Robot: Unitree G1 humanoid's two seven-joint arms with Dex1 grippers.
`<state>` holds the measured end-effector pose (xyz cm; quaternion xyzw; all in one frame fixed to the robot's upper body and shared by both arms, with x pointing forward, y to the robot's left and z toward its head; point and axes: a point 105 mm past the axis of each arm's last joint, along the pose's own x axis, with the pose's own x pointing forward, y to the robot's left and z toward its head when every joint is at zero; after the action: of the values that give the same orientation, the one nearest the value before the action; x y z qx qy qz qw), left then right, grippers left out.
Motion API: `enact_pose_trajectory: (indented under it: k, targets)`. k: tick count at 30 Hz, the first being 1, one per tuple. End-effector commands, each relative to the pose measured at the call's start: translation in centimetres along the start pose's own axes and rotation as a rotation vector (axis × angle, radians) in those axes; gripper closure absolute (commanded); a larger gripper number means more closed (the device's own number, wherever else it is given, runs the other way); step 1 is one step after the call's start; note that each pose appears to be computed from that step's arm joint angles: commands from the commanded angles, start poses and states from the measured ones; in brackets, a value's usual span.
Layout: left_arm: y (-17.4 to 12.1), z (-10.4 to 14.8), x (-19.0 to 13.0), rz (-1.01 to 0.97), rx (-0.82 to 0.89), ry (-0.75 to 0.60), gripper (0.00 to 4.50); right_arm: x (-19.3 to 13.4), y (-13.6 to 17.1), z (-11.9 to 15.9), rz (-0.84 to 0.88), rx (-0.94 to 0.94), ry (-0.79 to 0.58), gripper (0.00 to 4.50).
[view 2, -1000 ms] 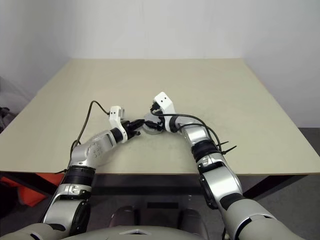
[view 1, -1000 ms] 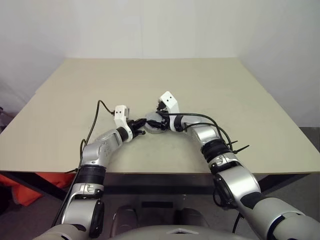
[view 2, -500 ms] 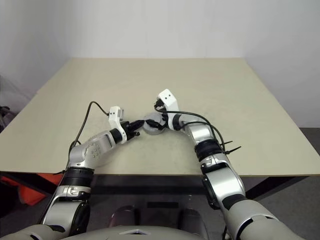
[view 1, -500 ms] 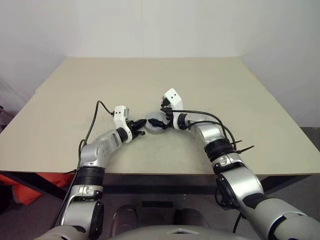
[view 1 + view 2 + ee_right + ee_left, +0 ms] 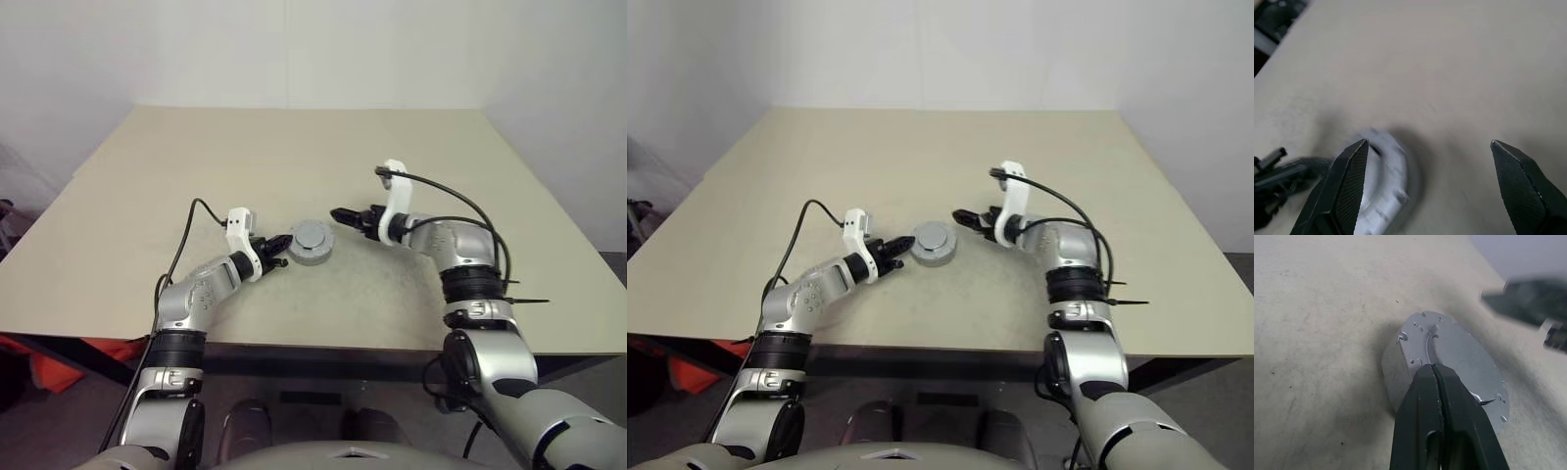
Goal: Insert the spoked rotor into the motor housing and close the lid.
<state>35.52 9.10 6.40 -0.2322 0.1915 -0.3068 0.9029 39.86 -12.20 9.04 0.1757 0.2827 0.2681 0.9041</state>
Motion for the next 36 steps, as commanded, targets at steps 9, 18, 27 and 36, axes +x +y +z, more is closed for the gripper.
enact_pose_trajectory:
  k: [9,18,27,36]
  targets:
    - [0.1,-1.4,0.3,0.015,-0.002,0.048,4.5,-1.6,2.4,-2.8,0.144,0.325,0.129,0.02]
    - [0.4,-1.0,0.1,0.03,0.02,0.037,4.5,0.9,5.0,-3.9,0.202,0.449,0.153,0.02]
    - [1.0,-0.5,-0.2,0.049,0.03,0.02,4.5,3.1,5.7,-3.8,0.216,0.476,0.143,0.02]
    - [1.2,-0.6,-0.3,0.06,0.04,0.019,4.5,4.1,8.1,-3.1,0.31,0.508,0.142,0.02]
